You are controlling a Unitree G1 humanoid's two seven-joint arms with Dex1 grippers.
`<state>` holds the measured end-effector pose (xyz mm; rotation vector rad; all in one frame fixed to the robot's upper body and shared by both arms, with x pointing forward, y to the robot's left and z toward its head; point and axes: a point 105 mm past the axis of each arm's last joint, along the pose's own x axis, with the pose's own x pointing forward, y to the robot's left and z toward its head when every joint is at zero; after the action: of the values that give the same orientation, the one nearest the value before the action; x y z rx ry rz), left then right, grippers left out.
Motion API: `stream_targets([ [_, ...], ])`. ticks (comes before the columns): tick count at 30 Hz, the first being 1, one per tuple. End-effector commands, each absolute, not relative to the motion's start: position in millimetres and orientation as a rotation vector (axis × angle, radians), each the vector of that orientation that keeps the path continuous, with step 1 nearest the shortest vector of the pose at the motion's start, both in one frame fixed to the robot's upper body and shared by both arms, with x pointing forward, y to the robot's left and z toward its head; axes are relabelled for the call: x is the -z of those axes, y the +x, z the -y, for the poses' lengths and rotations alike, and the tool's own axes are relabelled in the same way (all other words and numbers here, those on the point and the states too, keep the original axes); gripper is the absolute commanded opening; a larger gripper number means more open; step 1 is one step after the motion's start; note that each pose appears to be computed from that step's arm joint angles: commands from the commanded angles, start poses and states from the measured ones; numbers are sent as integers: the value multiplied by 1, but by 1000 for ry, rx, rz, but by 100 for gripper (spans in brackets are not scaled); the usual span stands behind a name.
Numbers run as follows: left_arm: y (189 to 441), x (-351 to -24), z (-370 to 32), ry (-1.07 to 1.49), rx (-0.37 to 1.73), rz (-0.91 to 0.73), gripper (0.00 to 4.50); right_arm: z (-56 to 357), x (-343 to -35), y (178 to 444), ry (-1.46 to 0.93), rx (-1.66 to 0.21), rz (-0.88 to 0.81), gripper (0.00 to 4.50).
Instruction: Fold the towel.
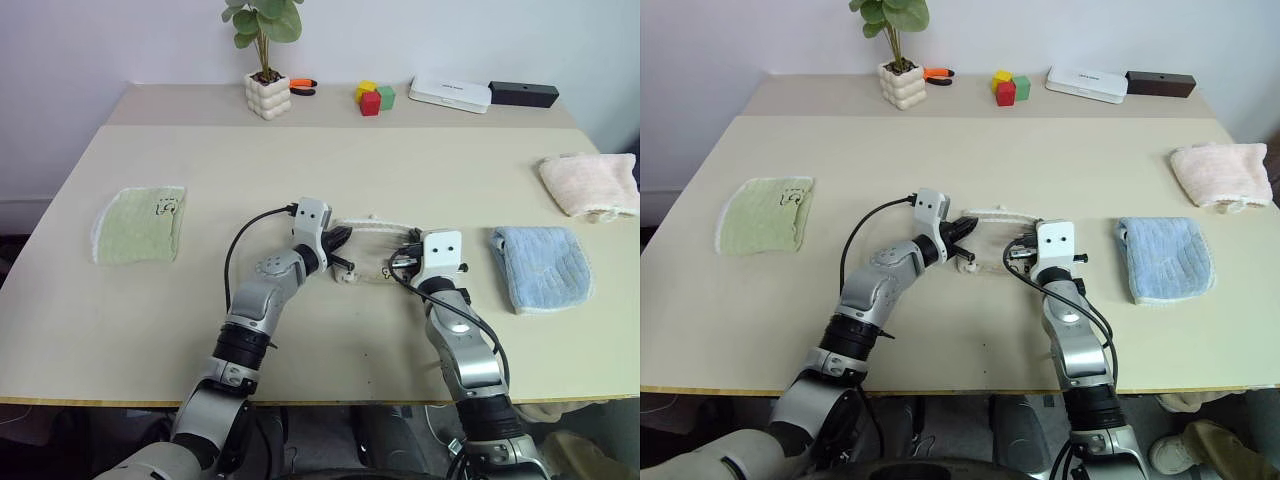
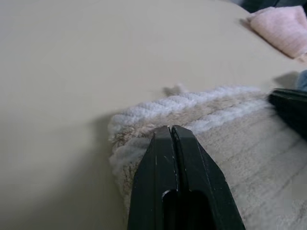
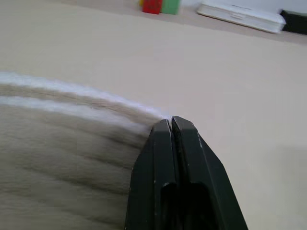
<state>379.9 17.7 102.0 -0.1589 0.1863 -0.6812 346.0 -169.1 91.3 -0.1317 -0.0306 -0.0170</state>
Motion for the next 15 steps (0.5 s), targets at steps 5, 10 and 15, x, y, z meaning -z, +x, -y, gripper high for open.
stream_targets([
  [5,390,-122,-47,-156,683,-110,128,192,-122,341,-96,5,75,224],
  [10,390,-138,-66,-129,723,-52,395,208,-157,340,-32,26,138,450],
  [15,377,-167,-77,-161,882,31,446,207,-170,344,219,-114,75,450],
])
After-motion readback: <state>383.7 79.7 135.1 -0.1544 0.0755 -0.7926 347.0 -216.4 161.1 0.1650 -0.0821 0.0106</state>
